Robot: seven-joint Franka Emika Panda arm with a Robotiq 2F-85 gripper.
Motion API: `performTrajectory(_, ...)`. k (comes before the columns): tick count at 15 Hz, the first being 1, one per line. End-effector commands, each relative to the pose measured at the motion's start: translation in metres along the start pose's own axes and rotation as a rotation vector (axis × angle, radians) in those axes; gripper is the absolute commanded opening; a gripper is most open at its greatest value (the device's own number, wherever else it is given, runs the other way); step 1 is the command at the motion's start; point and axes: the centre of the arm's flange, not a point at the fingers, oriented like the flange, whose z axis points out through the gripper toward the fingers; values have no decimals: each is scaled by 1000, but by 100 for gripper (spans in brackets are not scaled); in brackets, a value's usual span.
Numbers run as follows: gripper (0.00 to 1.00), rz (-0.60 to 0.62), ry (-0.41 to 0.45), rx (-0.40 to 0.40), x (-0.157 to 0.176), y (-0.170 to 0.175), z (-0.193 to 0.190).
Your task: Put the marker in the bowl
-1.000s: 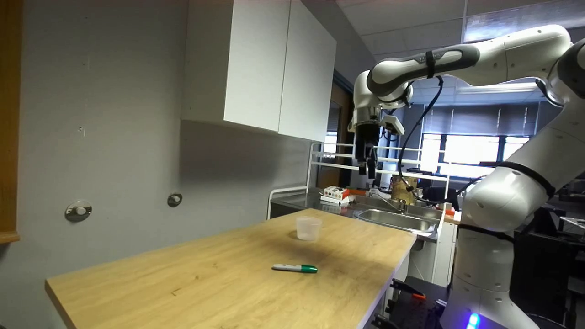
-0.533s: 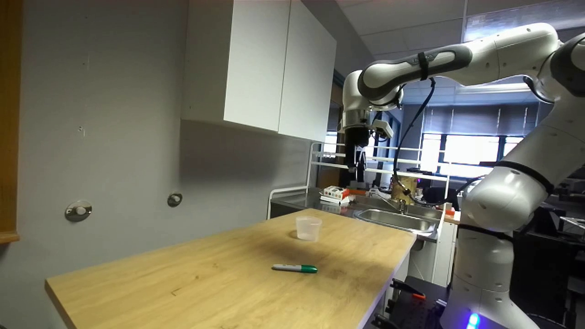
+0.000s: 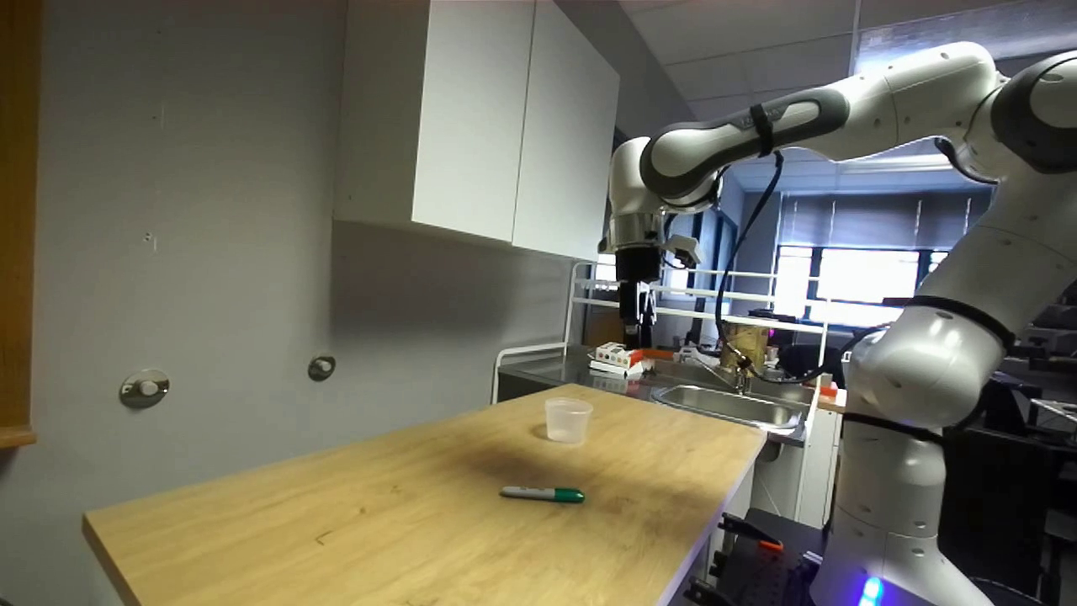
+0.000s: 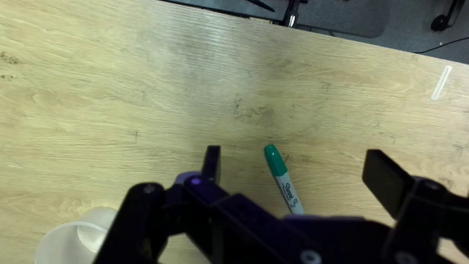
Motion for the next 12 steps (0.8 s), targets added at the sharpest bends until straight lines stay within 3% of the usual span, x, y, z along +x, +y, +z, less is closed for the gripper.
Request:
performTrajectory(1, 100, -61, -13, -25, 29, -10, 11)
performTrajectory(12, 100, -150, -53, 59, 126, -38, 87)
